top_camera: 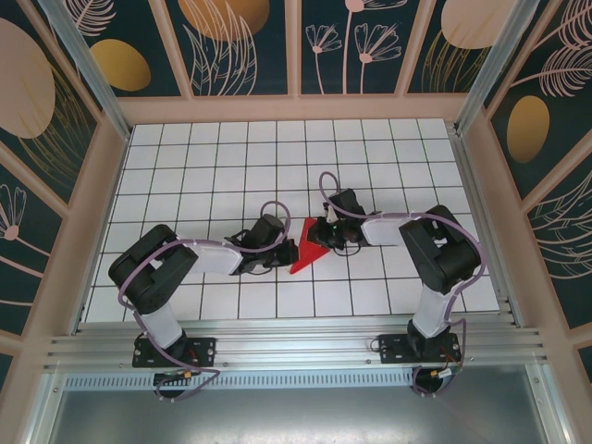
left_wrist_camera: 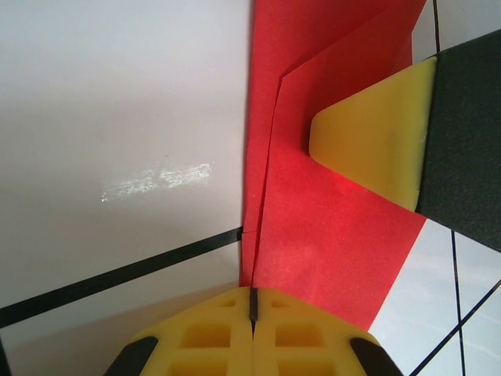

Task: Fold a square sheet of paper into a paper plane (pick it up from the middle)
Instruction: Fourth fold the wing at the center of the table.

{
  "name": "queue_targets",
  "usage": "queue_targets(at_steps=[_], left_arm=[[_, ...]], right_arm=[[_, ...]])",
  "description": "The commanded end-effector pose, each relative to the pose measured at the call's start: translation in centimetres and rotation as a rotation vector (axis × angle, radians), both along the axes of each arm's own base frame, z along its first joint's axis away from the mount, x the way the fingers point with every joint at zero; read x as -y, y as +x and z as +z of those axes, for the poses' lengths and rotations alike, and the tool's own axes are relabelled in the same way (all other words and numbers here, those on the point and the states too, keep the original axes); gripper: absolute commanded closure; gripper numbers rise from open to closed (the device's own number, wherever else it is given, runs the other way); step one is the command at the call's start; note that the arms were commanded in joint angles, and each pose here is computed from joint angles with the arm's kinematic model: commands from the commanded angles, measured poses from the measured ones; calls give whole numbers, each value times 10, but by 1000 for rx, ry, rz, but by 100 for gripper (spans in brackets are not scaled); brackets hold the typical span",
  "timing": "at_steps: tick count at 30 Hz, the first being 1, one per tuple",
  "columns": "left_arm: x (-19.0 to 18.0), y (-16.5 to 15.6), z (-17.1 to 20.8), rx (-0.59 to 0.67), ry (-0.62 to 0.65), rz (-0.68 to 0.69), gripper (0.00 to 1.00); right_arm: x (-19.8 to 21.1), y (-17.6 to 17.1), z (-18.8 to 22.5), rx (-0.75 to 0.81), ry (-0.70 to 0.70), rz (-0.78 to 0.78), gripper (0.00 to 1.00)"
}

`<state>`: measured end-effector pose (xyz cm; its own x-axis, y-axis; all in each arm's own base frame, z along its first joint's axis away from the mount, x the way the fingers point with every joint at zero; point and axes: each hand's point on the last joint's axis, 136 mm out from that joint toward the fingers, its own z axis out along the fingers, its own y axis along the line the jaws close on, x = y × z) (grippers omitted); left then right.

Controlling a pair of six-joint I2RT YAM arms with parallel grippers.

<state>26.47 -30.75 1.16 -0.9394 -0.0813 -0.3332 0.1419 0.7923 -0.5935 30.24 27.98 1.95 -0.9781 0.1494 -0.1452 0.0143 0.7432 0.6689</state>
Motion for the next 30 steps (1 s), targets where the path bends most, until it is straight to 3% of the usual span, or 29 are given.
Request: queue_targets(at_steps=[1,9,30], left_arm=[[-45,-27,-63,-131,246,8,100],[-59,-34,-75,-149,318,4,100],[-64,-41,-83,-161,355,-4,100]], right_arm=[[2,-3,-8,-26,18,-15,86],[24,19,-5,-26,42,-74,85],[57,55,-6,-37,31,-151,82]])
